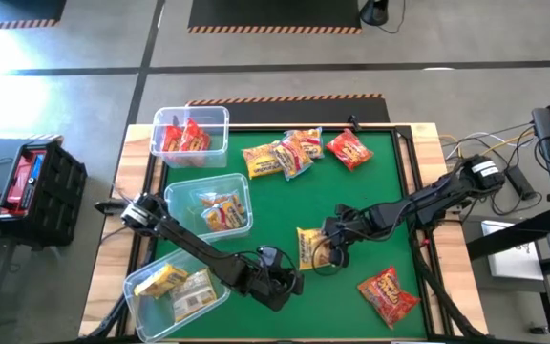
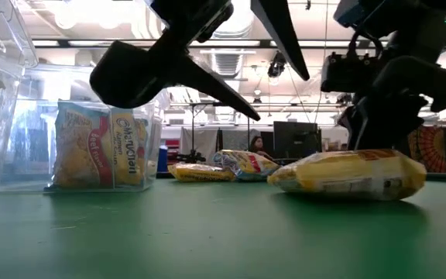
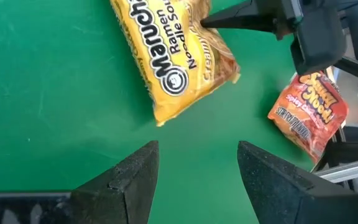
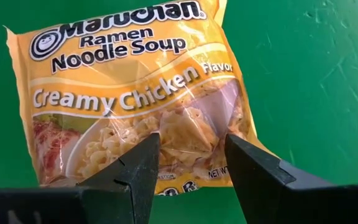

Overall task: Sort Maruchan noodles
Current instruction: Put the bottom yellow noodle pack into the bottom transparent bin

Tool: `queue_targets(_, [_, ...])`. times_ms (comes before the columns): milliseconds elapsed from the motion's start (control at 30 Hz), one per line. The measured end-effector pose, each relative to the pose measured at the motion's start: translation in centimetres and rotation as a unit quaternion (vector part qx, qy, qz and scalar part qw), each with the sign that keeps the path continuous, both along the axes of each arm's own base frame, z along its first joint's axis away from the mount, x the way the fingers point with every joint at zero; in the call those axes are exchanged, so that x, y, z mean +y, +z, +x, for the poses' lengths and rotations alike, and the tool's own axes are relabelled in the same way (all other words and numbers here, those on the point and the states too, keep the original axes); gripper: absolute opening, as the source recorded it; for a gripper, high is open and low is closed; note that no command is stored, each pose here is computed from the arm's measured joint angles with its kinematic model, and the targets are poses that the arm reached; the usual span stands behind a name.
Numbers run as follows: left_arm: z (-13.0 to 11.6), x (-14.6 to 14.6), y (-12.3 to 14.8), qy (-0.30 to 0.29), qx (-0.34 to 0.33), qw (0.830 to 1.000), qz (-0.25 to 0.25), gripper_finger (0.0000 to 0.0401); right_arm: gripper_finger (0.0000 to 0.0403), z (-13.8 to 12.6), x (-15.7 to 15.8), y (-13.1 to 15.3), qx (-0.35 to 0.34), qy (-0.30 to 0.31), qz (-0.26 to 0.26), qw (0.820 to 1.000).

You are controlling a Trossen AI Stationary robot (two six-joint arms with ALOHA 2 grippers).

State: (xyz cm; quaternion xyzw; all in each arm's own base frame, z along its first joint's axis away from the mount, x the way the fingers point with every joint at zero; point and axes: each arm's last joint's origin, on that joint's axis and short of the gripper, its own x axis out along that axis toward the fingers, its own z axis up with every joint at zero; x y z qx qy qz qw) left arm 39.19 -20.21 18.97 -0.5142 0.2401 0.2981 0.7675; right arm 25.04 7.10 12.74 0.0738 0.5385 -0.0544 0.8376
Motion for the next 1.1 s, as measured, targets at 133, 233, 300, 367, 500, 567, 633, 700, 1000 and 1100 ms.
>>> queue_targets(133, [0.4,0.8,-0.2,-0.007,0.009,1.0,0.018,0.0201,0.0176,-0.6,-0.2,-0.9,-0.008,-0.012,0.009,1.0])
queue_targets(233, [0.8,1.6,-0.3,-0.02,0.021,0.999,0.021,0.0201,0.0176,-0.8,-0.3,-1.3,-0.02,-0.024,0.018,0.999])
queue_targets(300, [1.1,2.1,-0.3,-0.031,0.028,0.999,0.018,0.0201,0.0176,-0.8,-0.2,-1.1,-0.026,-0.035,0.026,0.999])
queue_targets(367, [1.2,2.3,-0.3,-0.037,0.032,0.999,0.016,0.0201,0.0176,-0.7,-0.2,-0.1,-0.043,-0.046,0.039,0.997])
queue_targets(500, [1.1,2.2,-0.3,-0.042,0.034,0.999,0.01,0.0201,0.0176,-0.9,-0.2,2.3,-0.079,-0.051,0.071,0.993])
queue_targets(567, [1.1,2.1,-0.3,-0.042,0.033,0.999,0.009,0.0201,0.0176,-1.3,-0.2,3.4,-0.091,-0.06,0.088,0.99])
queue_targets(633, [1.1,2.0,-0.3,-0.041,0.032,0.999,0.007,0.0201,0.0176,-1.4,-0.2,4.6,-0.112,-0.065,0.103,0.986])
queue_targets(700, [1.1,2.1,-0.3,-0.04,0.03,0.999,0.006,0.0201,0.0176,-2.0,-0.1,4.7,-0.1,-0.066,0.104,0.987])
queue_targets(1000, [1.3,2.1,0.0,-0.027,0.013,1.0,0.007,0.0201,0.0176,-2.5,1.3,2.2,-0.044,-0.063,0.094,0.993])
queue_targets(1100, [1.4,2.1,0.1,-0.025,0.008,1.0,0.007,0.0201,0.0176,-2.1,1.6,0.8,-0.023,-0.062,0.084,0.994])
